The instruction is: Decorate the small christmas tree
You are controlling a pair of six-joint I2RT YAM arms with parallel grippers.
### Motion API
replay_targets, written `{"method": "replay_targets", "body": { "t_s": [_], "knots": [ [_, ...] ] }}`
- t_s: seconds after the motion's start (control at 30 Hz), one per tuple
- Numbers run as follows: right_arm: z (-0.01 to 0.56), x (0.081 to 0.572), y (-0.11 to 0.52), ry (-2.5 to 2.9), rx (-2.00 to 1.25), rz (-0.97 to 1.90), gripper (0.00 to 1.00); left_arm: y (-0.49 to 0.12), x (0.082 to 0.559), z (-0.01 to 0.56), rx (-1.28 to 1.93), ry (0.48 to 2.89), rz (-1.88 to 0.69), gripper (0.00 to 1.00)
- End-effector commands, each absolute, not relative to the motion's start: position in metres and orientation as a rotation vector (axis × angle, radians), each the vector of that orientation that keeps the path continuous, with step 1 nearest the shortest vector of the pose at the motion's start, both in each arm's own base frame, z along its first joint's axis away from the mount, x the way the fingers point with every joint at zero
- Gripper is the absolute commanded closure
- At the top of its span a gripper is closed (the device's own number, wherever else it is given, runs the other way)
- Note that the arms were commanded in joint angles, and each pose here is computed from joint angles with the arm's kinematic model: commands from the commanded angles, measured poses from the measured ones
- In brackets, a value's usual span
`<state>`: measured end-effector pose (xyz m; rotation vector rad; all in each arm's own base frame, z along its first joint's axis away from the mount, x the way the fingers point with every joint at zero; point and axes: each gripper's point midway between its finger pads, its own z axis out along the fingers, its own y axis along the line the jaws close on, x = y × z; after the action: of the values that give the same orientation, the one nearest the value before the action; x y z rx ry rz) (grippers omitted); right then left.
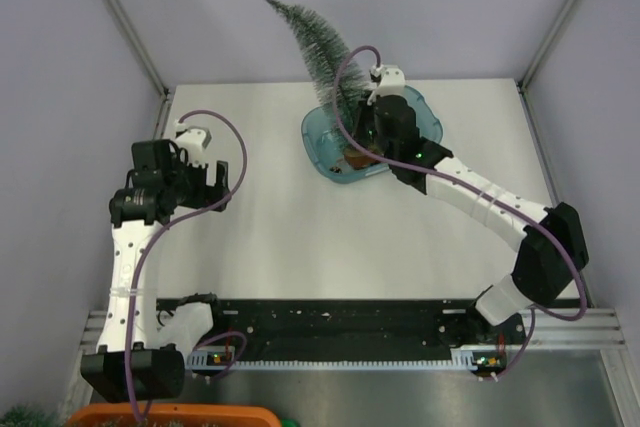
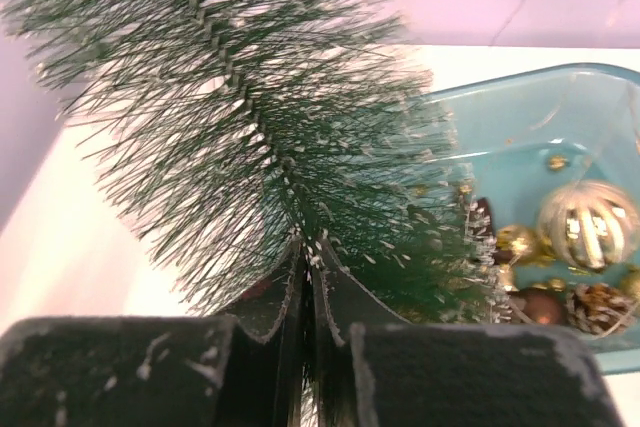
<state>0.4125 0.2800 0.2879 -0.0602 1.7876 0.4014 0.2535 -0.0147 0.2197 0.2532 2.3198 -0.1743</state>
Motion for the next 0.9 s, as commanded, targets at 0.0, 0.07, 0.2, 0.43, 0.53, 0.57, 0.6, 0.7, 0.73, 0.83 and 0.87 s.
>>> {"method": "replay_targets", "body": {
  "t_s": [0.0, 0.07, 0.2, 0.43, 0.53, 0.57, 0.6, 0.7, 0.73, 0.83, 0.87],
  "knots": [
    [0.368, 0.379, 0.305, 1.568, -0.125, 0.734, 0.98, -0.022, 0.254, 0.234, 0.258, 2.265, -0.214, 0.01],
    [0.369, 0.366, 0.313, 1.569, -0.157, 0.823, 0.98, -0.029, 0.255, 0.239, 0.277, 2.245, -0.263, 0.01],
    [0.347, 0.347, 0.325, 1.617, -0.211, 0.936, 0.98, -0.062, 0.260, 0.260, 0.334, 2.172, -0.491, 0.01],
    [0.298, 0.321, 0.323, 1.691, -0.233, 0.989, 0.98, -0.120, 0.284, 0.316, 0.356, 1.943, -0.944, 0.01],
    [0.288, 0.316, 0.321, 1.700, -0.244, 0.991, 0.97, -0.138, 0.300, 0.328, 0.394, 1.875, -0.968, 0.01],
    [0.287, 0.315, 0.320, 1.699, -0.249, 0.991, 0.97, -0.155, 0.301, 0.330, 0.447, 1.858, -0.978, 0.01],
    [0.285, 0.313, 0.321, 1.701, -0.255, 0.997, 0.97, -0.167, 0.302, 0.330, 0.477, 1.853, -0.987, 0.01],
    [0.282, 0.309, 0.324, 1.702, -0.274, 1.017, 0.97, -0.194, 0.306, 0.329, 0.502, 1.851, -1.074, 0.01],
    [0.282, 0.308, 0.324, 1.702, -0.276, 1.025, 0.97, -0.198, 0.313, 0.326, 0.475, 1.855, -1.111, 0.01],
    [0.281, 0.303, 0.327, 1.702, -0.285, 1.048, 0.97, -0.201, 0.328, 0.322, 0.422, 1.844, -1.133, 0.01],
    [0.281, 0.301, 0.330, 1.699, -0.290, 1.061, 0.97, -0.201, 0.332, 0.321, 0.413, 1.844, -1.126, 0.01]
  ]
}}
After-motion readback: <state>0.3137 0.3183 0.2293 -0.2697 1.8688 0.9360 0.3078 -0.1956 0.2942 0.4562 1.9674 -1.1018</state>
